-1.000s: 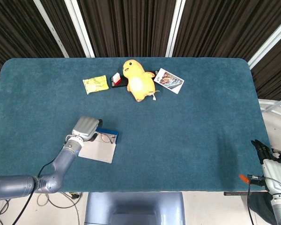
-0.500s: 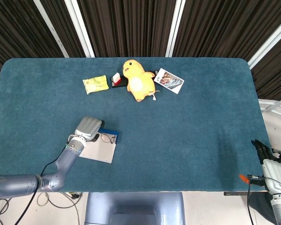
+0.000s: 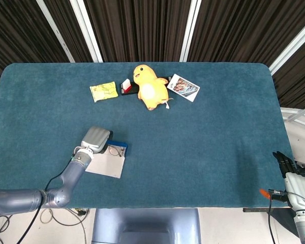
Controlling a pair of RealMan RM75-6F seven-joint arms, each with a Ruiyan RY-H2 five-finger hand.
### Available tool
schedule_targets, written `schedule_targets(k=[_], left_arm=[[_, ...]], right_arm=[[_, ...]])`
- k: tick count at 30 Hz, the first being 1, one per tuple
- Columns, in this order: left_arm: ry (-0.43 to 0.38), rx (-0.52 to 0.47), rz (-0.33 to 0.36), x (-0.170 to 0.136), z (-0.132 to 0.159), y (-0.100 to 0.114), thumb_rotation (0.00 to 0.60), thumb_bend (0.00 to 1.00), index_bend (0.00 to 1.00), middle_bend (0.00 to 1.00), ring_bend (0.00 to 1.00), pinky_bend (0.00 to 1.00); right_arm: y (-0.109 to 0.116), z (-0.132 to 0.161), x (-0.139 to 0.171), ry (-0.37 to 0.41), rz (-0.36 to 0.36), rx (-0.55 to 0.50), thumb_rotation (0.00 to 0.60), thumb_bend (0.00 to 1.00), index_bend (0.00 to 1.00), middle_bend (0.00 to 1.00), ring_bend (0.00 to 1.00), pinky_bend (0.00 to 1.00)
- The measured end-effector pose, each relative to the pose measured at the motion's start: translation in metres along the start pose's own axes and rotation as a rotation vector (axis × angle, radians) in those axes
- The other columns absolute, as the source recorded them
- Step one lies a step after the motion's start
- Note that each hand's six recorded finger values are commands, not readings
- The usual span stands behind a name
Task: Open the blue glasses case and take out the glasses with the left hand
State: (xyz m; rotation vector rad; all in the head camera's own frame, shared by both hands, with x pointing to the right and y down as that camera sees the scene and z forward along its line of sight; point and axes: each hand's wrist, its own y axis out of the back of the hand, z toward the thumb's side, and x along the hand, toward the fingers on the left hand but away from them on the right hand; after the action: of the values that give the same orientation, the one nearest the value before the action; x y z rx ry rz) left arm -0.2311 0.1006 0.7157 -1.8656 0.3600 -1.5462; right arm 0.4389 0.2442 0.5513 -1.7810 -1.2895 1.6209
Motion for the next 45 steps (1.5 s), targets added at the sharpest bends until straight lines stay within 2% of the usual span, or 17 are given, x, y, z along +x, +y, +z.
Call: schedule_targets(k=[10, 19, 25, 30, 33, 38, 45], left_arm=[[0.013, -0.015, 0.009, -0.001, -0.004, 0.001, 0.6, 0.45, 0.55, 0.97, 0.9, 1.0], [0.039, -0.034, 0.047, -0.003, -0.01, 0.009, 0.6, 0.45, 0.62, 0.98, 0.9, 1.0], [0.105, -0.066, 0.123, -0.005, -0.02, 0.018, 0.6, 0.45, 0.63, 0.98, 0.9, 1.0], [0.169, -0.054, 0.256, -0.013, -0.033, 0.027, 0.6, 0.45, 0.64, 0.98, 0.9, 1.0], [0.183, -0.038, 0.305, -0.018, -0.038, 0.02, 0.6, 0.45, 0.64, 0.98, 0.9, 1.0], [0.203, -0.052, 0.286, -0.02, -0.044, -0.001, 0.6, 0.45, 0.64, 0.98, 0.9, 1.0], [0.217, -0.066, 0.295, -0.018, -0.047, -0.003, 0.6, 0.45, 0.64, 0.98, 0.9, 1.0]], right_arm=[[0.0, 0.0, 0.0, 0.001, -0.002, 0.001, 0.6, 0.17, 0.0, 0.0, 0.0, 0.2], [0.0, 0.001, 0.0, 0.002, -0.003, -0.001, 0.6, 0.17, 0.0, 0.0, 0.0, 0.2], [0.0, 0.001, 0.0, 0.002, -0.002, -0.002, 0.6, 0.18, 0.0, 0.0, 0.0, 0.2], [0.0, 0.001, 0.001, 0.004, -0.003, -0.002, 0.6, 0.17, 0.0, 0.0, 0.0, 0.2], [0.001, 0.001, 0.001, 0.004, -0.003, -0.002, 0.6, 0.18, 0.0, 0.0, 0.0, 0.2], [0.001, 0.001, 0.001, 0.004, -0.003, -0.003, 0.6, 0.17, 0.0, 0.0, 0.0, 0.2], [0.001, 0.001, 0.001, 0.003, -0.004, -0.005, 0.6, 0.17, 0.0, 0.0, 0.0, 0.2]])
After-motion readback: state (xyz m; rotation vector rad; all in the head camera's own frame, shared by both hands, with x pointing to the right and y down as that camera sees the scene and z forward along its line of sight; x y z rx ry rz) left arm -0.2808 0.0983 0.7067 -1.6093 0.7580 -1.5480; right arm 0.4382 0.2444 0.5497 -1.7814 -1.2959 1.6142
